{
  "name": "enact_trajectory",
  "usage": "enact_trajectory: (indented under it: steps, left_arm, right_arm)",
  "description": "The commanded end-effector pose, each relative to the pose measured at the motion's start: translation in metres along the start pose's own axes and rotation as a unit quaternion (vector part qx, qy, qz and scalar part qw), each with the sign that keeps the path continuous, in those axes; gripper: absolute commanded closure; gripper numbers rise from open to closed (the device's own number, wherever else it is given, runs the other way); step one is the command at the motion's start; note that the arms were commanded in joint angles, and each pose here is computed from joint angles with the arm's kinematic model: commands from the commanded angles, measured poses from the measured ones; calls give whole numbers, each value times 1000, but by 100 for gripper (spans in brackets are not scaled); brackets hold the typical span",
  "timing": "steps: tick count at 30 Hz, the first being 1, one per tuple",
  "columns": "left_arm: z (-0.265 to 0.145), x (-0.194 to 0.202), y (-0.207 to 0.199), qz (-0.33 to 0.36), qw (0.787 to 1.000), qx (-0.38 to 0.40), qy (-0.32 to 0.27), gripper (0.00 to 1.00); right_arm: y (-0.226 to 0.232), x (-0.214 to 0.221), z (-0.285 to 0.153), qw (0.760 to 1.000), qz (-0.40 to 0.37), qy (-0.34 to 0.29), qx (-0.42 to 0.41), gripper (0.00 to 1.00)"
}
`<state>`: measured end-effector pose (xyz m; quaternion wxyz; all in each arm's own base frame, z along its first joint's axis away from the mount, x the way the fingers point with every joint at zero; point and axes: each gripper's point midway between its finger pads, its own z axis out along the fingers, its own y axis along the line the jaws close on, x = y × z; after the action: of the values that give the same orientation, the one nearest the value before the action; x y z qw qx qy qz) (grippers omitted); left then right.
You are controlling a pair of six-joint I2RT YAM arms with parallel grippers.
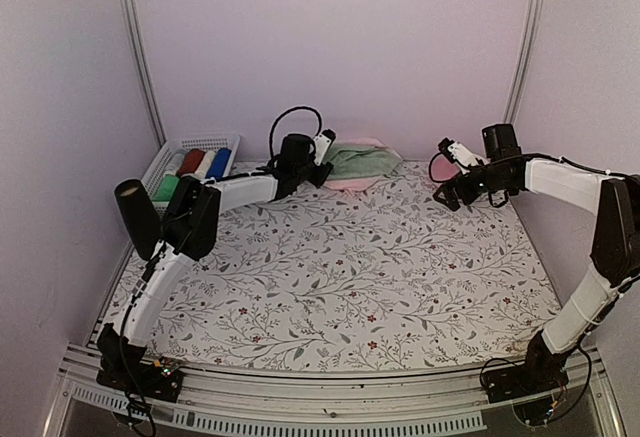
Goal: Roll the towels
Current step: Pick up the towel from the towel pile.
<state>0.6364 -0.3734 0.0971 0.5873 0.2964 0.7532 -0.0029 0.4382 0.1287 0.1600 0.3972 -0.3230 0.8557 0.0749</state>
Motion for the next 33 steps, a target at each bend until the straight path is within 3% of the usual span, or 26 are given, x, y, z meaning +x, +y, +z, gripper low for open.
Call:
enact_trajectory:
  steps: [1, 9, 15, 16, 19, 22, 27, 31, 33]
  left_arm:
    - [11, 15, 15, 42, 999, 10, 4, 34]
    - [16, 47, -2, 182, 981, 50, 38, 26]
    - [23, 62, -4, 248, 967, 34, 47, 31]
    - [25, 64, -2, 257, 965, 26, 49, 38]
    - [31, 67, 2, 279, 959, 9, 49, 41]
    - [33, 69, 6, 289, 956, -1, 46, 51]
    - [34, 66, 5, 287, 957, 4, 35, 71]
    - [33, 62, 2, 288, 957, 6, 30, 97]
    - [30, 55, -1, 283, 959, 8, 24, 100]
  right_arm:
    - [6, -2, -4, 1000, -7, -4, -4, 1]
    - [7, -7, -10, 1000, -10, -13, -1, 1]
    - [9, -6, -8, 1000, -6, -12, -6, 1]
    - [10, -6, -8, 1000, -6, -13, -7, 1]
    - [10, -7, -9, 1000, -6, -14, -8, 1]
    - [12, -7, -8, 1000, -7, -14, -11, 1]
    - [15, -6, -5, 1000, -12, -9, -12, 1]
    - [19, -5, -2, 1000, -20, -6, -14, 1]
    - [22, -4, -1, 1000, -23, -3, -15, 1]
